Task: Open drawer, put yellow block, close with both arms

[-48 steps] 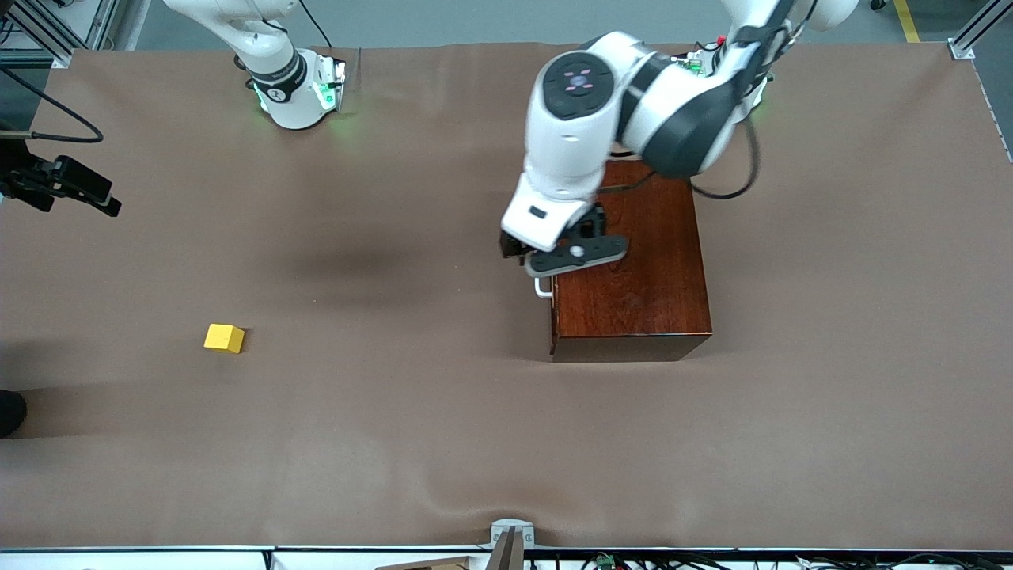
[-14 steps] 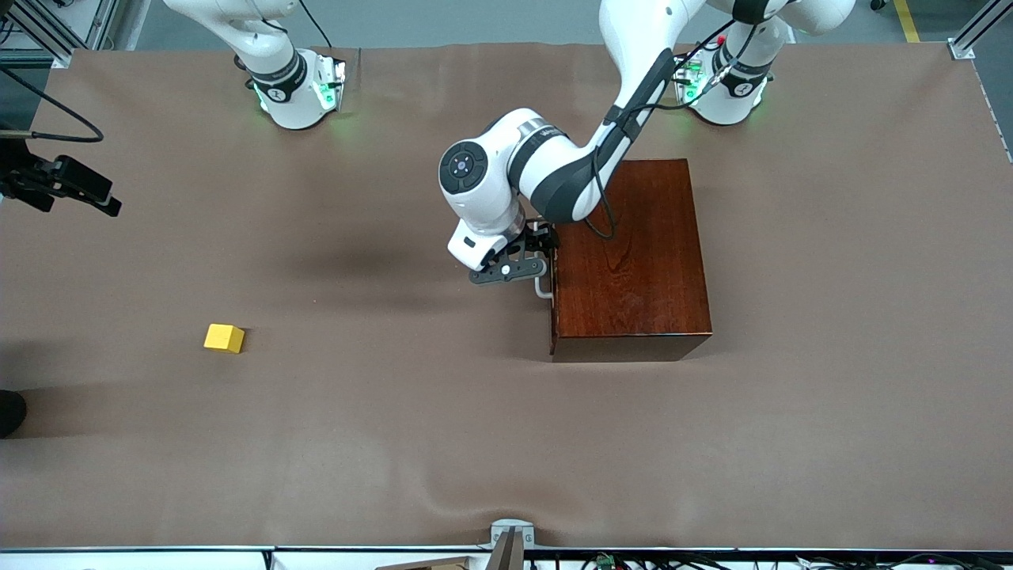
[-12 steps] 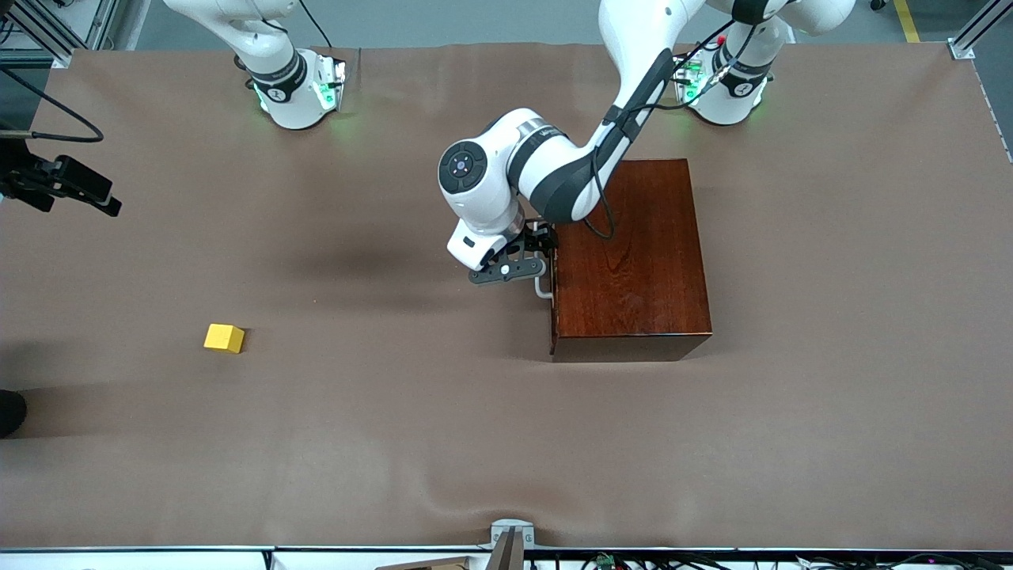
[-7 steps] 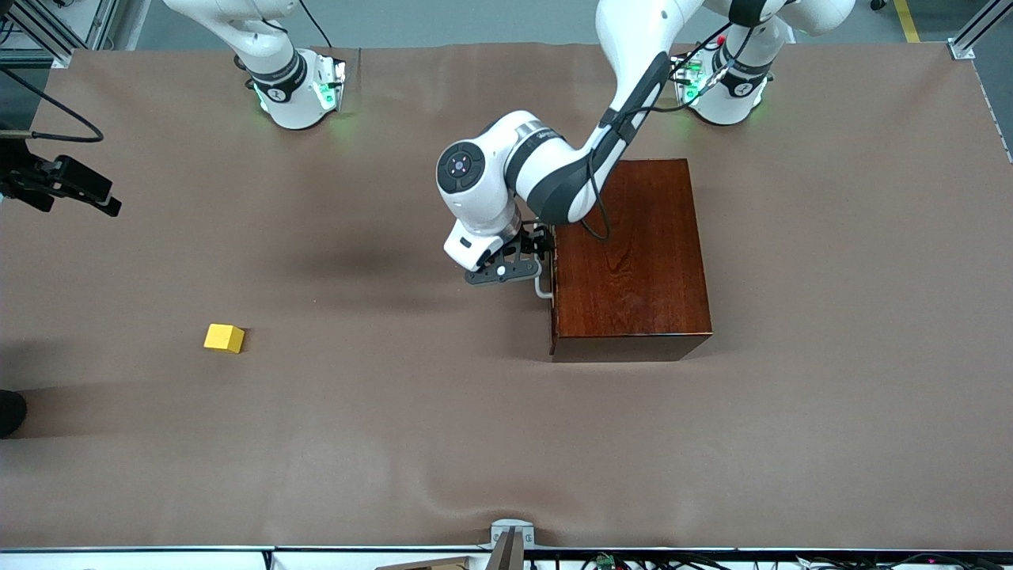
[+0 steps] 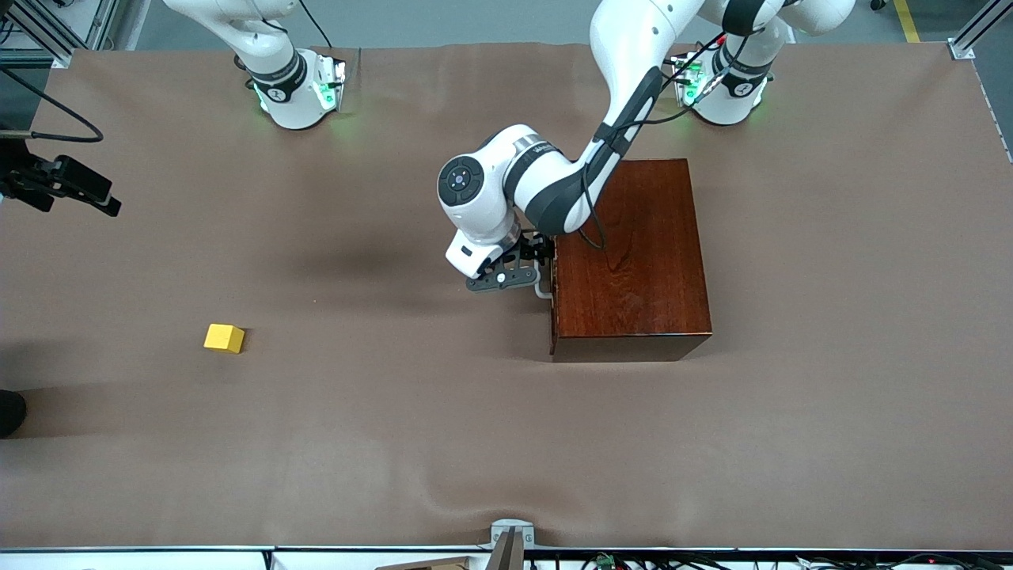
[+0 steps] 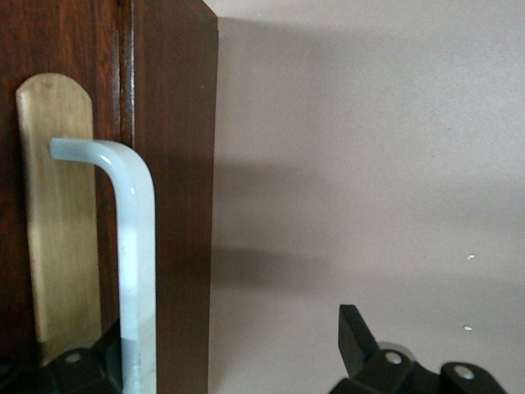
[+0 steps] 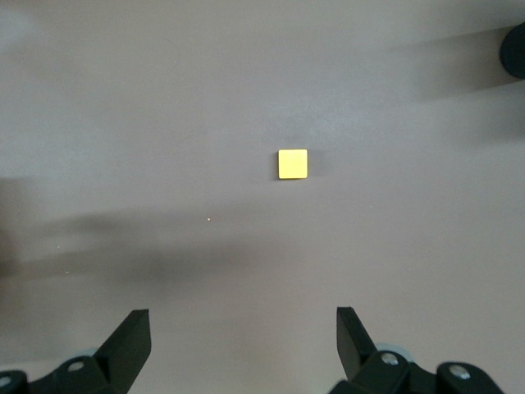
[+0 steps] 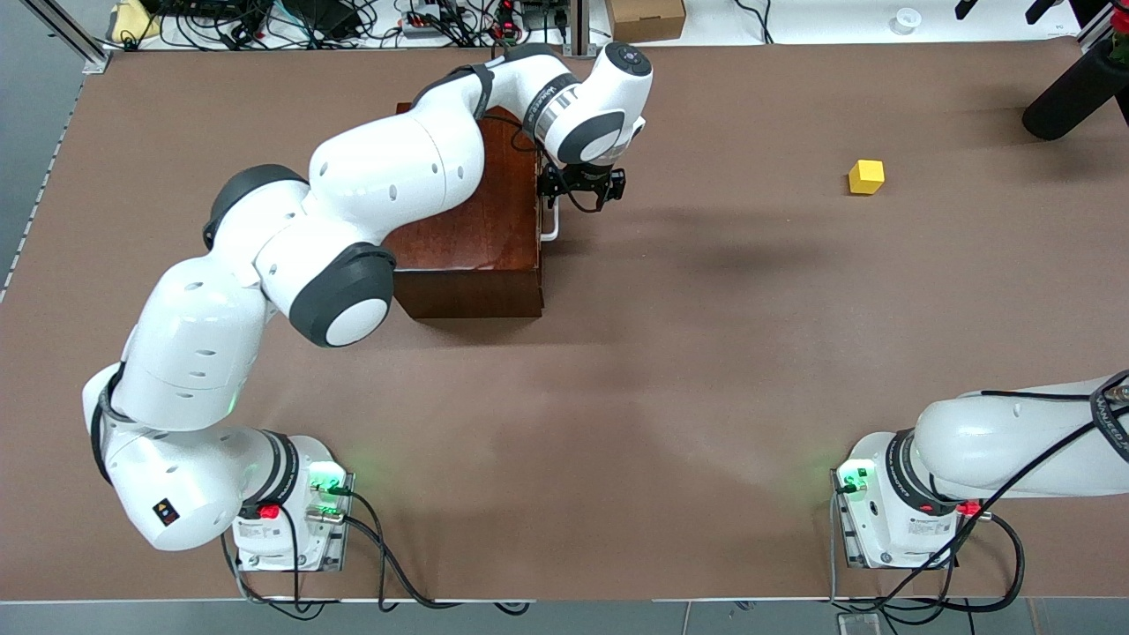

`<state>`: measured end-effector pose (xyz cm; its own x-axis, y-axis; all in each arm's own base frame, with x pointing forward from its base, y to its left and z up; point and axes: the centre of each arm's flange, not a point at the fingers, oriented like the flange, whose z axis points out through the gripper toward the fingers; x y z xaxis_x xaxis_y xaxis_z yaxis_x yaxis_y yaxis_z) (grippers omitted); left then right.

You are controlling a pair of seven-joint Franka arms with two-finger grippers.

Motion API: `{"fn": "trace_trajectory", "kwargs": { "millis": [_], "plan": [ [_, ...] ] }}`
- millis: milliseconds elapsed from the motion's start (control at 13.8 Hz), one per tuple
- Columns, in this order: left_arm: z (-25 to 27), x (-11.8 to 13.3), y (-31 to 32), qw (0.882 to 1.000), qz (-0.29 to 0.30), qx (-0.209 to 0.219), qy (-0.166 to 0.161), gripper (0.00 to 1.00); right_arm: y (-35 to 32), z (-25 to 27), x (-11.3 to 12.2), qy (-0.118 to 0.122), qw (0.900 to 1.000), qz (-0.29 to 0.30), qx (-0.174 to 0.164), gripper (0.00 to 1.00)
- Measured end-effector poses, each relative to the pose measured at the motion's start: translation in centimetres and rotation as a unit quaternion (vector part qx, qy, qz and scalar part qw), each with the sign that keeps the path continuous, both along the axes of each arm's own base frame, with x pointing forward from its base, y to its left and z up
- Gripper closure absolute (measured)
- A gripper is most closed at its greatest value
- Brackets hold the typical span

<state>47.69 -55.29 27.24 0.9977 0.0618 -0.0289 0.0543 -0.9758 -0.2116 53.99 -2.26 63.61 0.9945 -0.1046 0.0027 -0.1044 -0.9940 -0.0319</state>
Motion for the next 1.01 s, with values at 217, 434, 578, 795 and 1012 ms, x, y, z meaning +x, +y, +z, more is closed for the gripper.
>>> {"fn": "trace_trajectory", "kwargs": {
  "millis": [217,434,578,795,1012],
  "plan": [
    [0.0,-0.4,-0.5,1.000,-0.006,-0.005,0.001,0.00,0.0,0.0,0.0,0.000,1.000,0.000,0.000,0.00],
    [0.1,-0.8,-0.8,1.000,-0.016,-0.004,-0.001,0.00,0.0,0.0,0.0,0.001,1.000,0.000,0.000,0.00],
    [0.1,-1.0,-1.0,1.000,-0.023,-0.002,-0.002,0.00,0.0,0.0,0.0,0.001,1.000,0.000,0.000,0.00],
    [0.1,-1.1,-1.1,1.000,-0.018,-0.002,-0.005,0.00,0.0,0.0,0.0,0.001,1.000,0.000,0.000,0.00],
    [0.2,-0.9,-1.1,1.000,0.011,-0.002,-0.013,0.00,0.0,0.0,0.0,0.001,1.000,0.000,0.000,0.00]
  ]
}}
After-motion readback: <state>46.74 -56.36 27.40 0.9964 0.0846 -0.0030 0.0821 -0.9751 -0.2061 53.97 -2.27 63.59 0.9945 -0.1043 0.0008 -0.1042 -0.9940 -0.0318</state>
